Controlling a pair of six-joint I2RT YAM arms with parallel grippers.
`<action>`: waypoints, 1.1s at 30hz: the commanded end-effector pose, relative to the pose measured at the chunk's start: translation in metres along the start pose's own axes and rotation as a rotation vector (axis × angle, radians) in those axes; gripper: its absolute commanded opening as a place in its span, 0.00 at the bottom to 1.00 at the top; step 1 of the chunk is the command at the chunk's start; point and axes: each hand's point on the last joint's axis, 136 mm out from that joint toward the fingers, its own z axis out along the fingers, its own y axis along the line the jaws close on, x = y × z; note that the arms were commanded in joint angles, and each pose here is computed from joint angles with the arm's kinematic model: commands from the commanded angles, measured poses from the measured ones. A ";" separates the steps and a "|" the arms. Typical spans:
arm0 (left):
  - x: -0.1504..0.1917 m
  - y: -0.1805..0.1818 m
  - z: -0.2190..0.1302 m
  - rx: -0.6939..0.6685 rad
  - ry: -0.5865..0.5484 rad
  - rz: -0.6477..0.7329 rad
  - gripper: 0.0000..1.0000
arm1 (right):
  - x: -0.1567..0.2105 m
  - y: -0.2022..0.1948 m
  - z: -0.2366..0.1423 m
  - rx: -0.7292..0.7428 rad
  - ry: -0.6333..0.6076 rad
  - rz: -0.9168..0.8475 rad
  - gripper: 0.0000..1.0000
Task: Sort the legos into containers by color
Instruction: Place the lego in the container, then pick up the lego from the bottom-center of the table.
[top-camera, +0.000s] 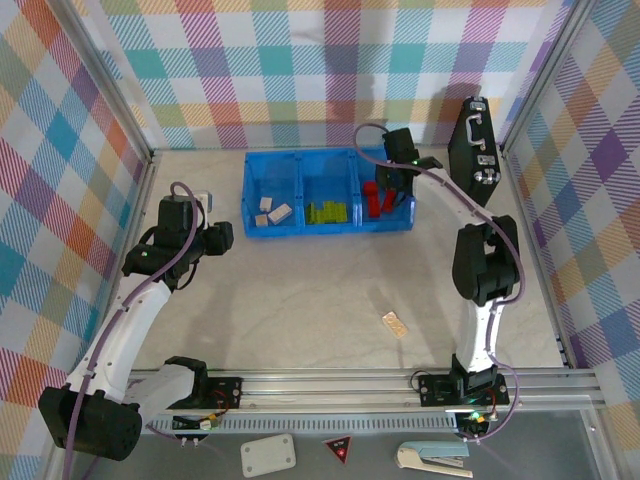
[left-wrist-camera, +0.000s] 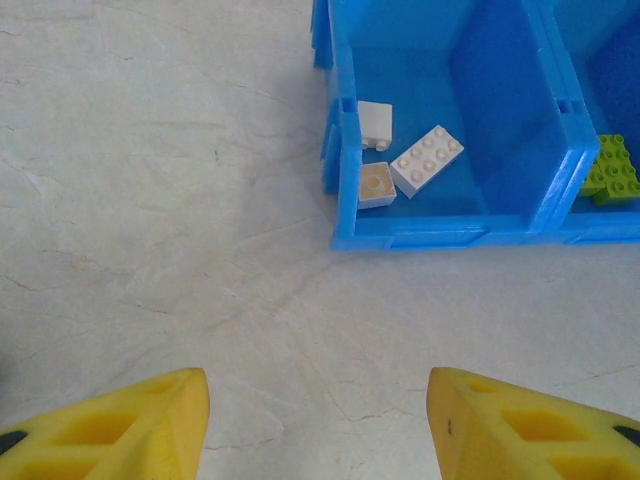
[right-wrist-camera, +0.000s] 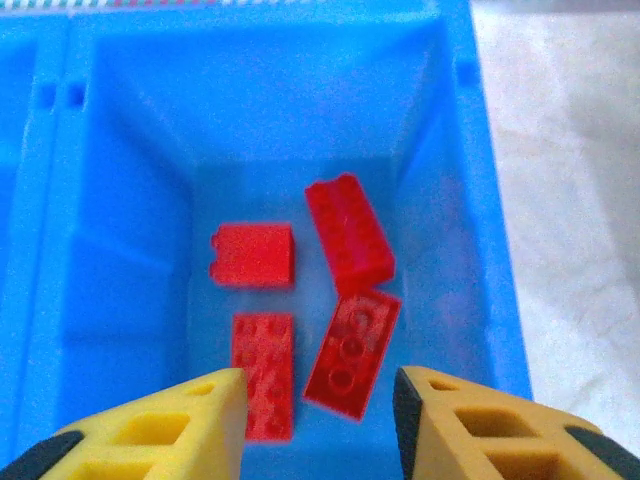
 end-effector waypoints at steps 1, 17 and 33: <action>-0.001 0.004 -0.004 -0.005 -0.003 -0.002 0.60 | 0.033 0.015 -0.025 -0.066 0.124 0.006 0.44; -0.001 -0.023 -0.001 0.163 0.012 -0.013 0.60 | 0.186 0.053 -0.109 -0.219 0.522 -0.128 0.44; 0.000 -0.100 -0.029 0.657 0.022 0.043 0.62 | 0.290 0.040 -0.142 -0.174 0.776 -0.256 0.56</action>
